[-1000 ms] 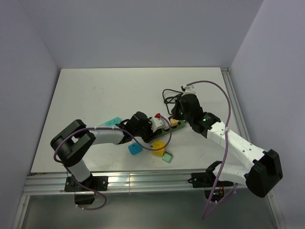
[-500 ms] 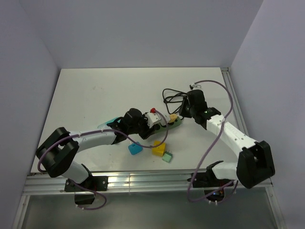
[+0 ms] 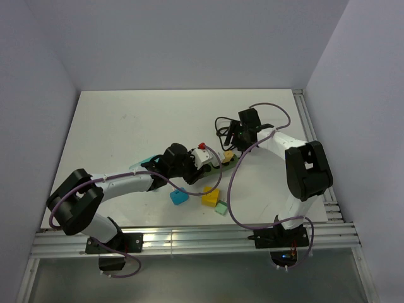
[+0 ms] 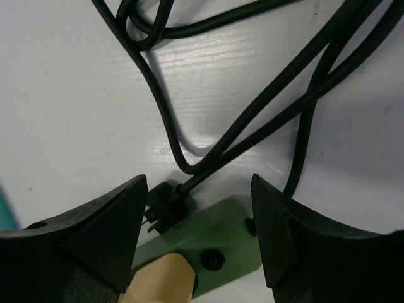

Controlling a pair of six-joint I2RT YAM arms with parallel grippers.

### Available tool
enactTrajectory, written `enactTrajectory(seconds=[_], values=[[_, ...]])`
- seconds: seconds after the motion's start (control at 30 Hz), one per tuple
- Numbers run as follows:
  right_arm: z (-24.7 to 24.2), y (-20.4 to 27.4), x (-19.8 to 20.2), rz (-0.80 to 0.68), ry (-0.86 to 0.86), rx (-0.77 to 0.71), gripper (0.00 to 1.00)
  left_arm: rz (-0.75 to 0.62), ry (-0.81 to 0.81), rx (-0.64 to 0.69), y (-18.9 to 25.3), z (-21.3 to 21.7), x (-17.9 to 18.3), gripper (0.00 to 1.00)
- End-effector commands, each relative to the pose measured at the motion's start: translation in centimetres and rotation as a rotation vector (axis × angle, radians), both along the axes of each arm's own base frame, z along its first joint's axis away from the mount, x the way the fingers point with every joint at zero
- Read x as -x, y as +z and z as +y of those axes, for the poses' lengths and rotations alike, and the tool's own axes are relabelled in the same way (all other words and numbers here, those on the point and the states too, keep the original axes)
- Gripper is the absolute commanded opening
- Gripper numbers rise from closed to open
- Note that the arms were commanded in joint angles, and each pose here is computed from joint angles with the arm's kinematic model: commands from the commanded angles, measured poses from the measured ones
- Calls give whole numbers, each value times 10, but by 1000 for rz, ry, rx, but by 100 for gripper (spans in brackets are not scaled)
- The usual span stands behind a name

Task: Insert the plug
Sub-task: Place the socket at the center of the board.

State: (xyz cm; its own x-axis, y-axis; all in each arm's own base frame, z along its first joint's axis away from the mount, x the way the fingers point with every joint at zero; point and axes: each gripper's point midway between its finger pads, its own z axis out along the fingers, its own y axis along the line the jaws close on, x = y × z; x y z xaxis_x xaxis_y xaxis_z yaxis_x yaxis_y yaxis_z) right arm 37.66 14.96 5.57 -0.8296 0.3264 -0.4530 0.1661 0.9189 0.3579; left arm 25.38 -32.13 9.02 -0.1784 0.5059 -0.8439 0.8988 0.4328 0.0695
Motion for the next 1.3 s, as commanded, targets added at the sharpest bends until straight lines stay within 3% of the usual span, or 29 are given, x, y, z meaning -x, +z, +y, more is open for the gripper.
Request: enactTrajectory(seconds=[0.0, 0.3, 0.4, 0.5, 0.53, 0.57, 0.93, 1.1, 1.2, 1.23, 1.27], values=[[5, 6, -20, -11, -45, -43, 74, -68, 5, 76, 23, -10, -12, 0], [10, -14, -47, -6, -121, -64, 68, -62, -8, 64, 15, -9, -10, 0], [17, -16, -56, -14, -126, -96, 51, -56, -12, 56, 9, -9, -10, 0], [19, -12, -66, -29, -140, -144, 19, -48, -15, 45, 3, -10, -10, 0], [18, -7, -70, -42, -146, -166, 4, -45, -14, 38, 0, -10, -11, 0], [20, 4, -76, -72, -144, -204, 0, -42, -16, 36, -2, -10, -11, 0], [-72, 127, -126, -391, -451, -515, 0, -4, -16, 15, -20, -10, -16, 0], [-127, 172, -138, -554, -583, -511, 0, 5, -13, 6, -25, -10, -18, 0], [-143, 186, -146, -580, -626, -438, 62, 11, -8, 2, -26, -12, -20, 0], [-144, 172, -146, -519, -629, -397, 93, 18, -6, -3, -30, -12, -21, 1], [-141, 168, -147, -491, -605, -376, 99, 21, -9, -5, -31, -13, -21, 0]])
